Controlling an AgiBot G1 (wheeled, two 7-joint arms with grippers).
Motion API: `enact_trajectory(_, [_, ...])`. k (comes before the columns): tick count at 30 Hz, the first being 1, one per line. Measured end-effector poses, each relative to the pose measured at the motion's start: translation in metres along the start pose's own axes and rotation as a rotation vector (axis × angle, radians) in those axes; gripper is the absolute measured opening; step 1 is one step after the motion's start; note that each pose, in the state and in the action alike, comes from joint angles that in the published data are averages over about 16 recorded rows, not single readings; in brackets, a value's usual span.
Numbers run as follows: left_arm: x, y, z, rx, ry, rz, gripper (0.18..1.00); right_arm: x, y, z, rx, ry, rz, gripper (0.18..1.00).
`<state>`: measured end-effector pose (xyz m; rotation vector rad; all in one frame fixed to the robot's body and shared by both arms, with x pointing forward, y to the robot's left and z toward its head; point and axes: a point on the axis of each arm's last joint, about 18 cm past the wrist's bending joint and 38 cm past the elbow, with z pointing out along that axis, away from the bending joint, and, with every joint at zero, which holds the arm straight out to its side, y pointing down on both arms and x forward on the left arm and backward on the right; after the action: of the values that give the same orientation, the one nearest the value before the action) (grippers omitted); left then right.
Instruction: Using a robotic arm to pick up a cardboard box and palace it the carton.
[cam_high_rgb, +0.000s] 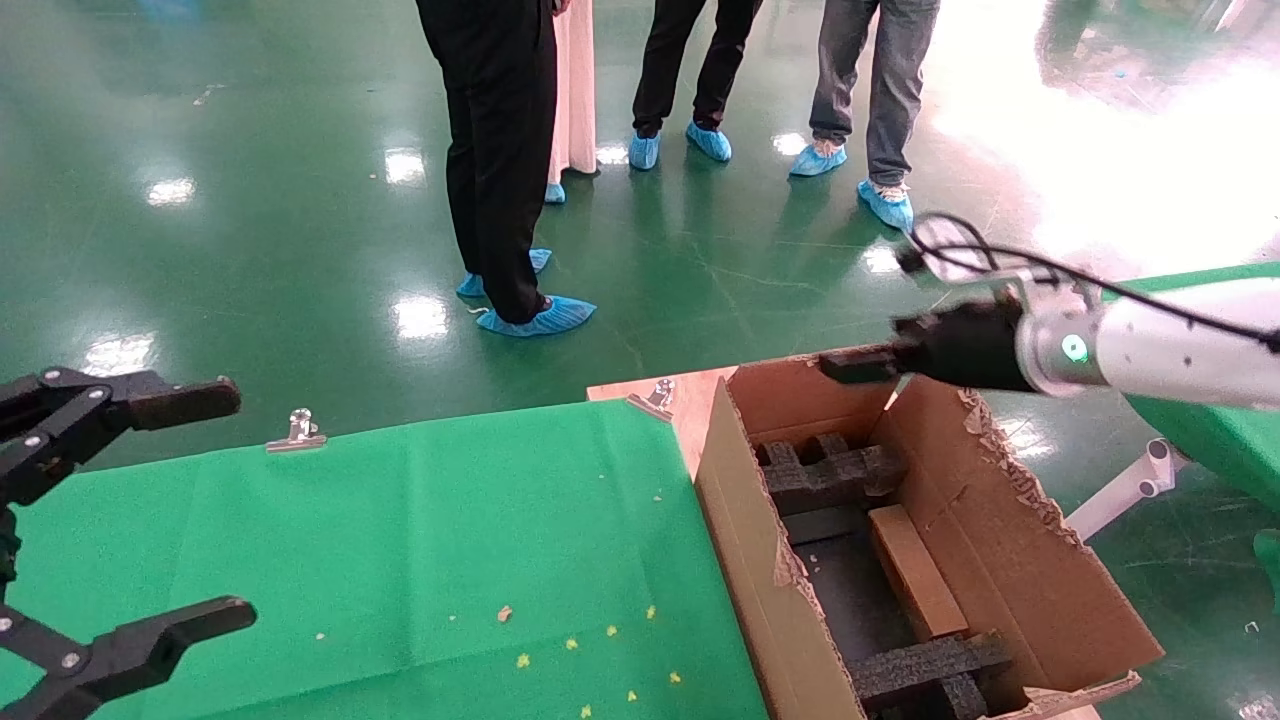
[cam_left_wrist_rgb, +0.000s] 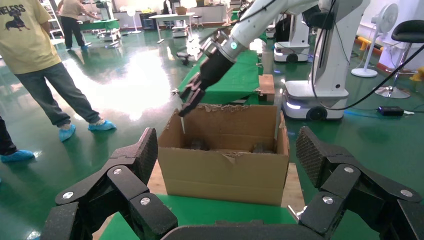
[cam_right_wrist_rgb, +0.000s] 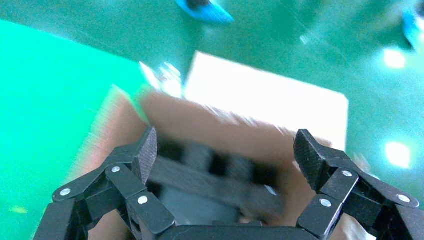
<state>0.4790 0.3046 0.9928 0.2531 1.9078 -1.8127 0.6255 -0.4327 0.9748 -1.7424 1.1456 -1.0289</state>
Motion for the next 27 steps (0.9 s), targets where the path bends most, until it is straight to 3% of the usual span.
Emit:
enact_trajectory(10, [0.000, 0.000, 0.000, 0.001, 0.000, 0.000, 1.000, -0.056, -0.038, -0.022, 0.090, -0.188, -0.080, 1.000])
enact_trajectory(27, [0.000, 0.000, 0.000, 0.001, -0.001, 0.000, 1.000, -0.075, -0.039, -0.022, 0.094, -0.276, -0.111, 1.001])
